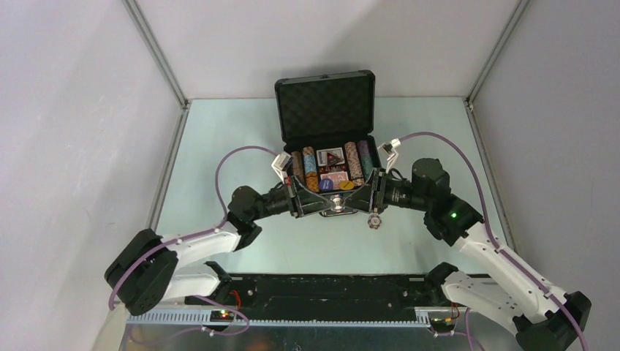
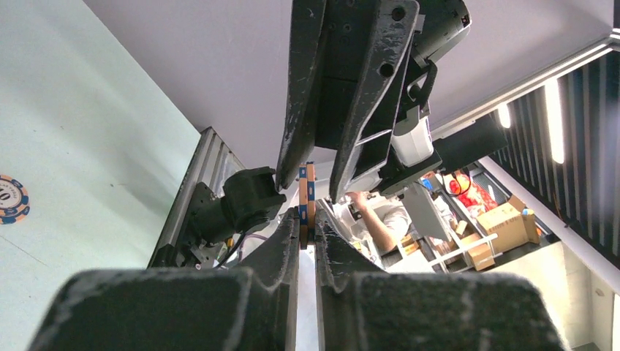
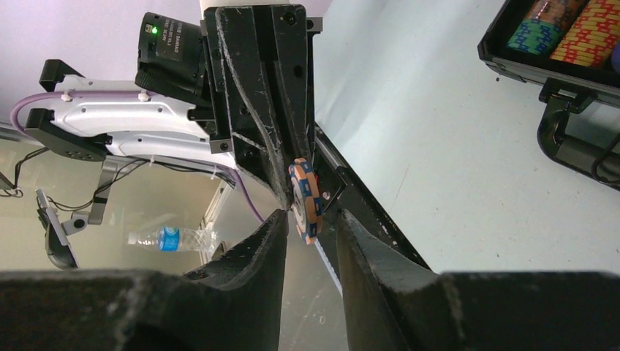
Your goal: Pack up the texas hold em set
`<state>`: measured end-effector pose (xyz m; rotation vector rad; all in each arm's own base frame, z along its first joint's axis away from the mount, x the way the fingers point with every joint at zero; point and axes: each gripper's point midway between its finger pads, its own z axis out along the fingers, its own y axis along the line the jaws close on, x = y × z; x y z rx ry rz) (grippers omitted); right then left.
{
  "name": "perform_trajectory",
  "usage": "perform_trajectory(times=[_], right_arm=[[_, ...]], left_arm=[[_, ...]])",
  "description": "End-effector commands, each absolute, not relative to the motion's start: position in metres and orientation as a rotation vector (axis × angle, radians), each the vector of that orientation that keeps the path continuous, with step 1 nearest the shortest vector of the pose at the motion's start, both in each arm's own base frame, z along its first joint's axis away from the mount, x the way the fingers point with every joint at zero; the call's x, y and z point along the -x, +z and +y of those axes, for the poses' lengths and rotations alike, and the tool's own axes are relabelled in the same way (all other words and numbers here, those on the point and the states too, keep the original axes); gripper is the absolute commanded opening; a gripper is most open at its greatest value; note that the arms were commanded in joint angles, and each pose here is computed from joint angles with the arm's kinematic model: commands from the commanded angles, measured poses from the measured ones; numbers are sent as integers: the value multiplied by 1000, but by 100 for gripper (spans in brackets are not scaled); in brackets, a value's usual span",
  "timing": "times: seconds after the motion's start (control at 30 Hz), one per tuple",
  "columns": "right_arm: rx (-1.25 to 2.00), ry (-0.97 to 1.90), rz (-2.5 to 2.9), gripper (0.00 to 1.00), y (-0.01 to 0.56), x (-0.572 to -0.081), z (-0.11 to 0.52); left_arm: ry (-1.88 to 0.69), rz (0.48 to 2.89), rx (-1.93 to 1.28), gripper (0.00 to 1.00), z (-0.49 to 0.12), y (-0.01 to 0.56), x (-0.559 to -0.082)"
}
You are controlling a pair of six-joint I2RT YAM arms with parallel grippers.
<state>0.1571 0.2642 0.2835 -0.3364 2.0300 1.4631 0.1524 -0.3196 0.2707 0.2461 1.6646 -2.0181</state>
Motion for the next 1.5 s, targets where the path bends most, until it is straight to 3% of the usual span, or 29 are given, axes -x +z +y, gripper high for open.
perform_trajectory(times=[0.0, 0.27, 0.5, 0.57, 0.63, 0.67, 0.8, 0.87, 1.07, 1.17, 1.3, 1.47], right_arm=[[370, 1504, 1986, 34, 291, -157, 269], [393, 1542, 1968, 23, 292, -154, 272], [412, 1552, 1952, 0, 294, -153, 273], [417, 1552, 1941, 0, 296, -153, 273], [418, 1548, 1926, 0, 298, -154, 272], [410, 1540, 1922, 0, 299, -155, 272], [390, 1509, 1899, 0, 303, -160, 266], [376, 1493, 1892, 0, 304, -162, 262], [269, 1228, 1892, 0, 291, -190, 232], [313, 968, 1897, 0, 269, -213, 214], [481, 761, 1891, 0, 245, -234, 207], [825, 549, 1755, 0, 231, -257, 208]], left_arm=[[-2028, 1552, -319, 0, -317, 298, -147], [-2030, 1557, -318, 0, -318, 297, -147], [-2039, 1560, -330, 2, -319, 298, -146], [-2041, 1559, -339, 8, -319, 299, -145], [-2042, 1557, -343, 21, -319, 299, -145], [-2042, 1556, -344, 35, -318, 300, -145], [-2035, 1546, -344, 66, -315, 303, -146], [-2026, 1541, -341, 72, -312, 305, -148], [-1929, 1609, -288, 77, -297, 293, -166], [-1749, 1796, -203, 77, -285, 265, -181], [-1421, 1913, -168, 78, -263, 248, -202], [-1240, 1963, -159, 78, -237, 252, -211]])
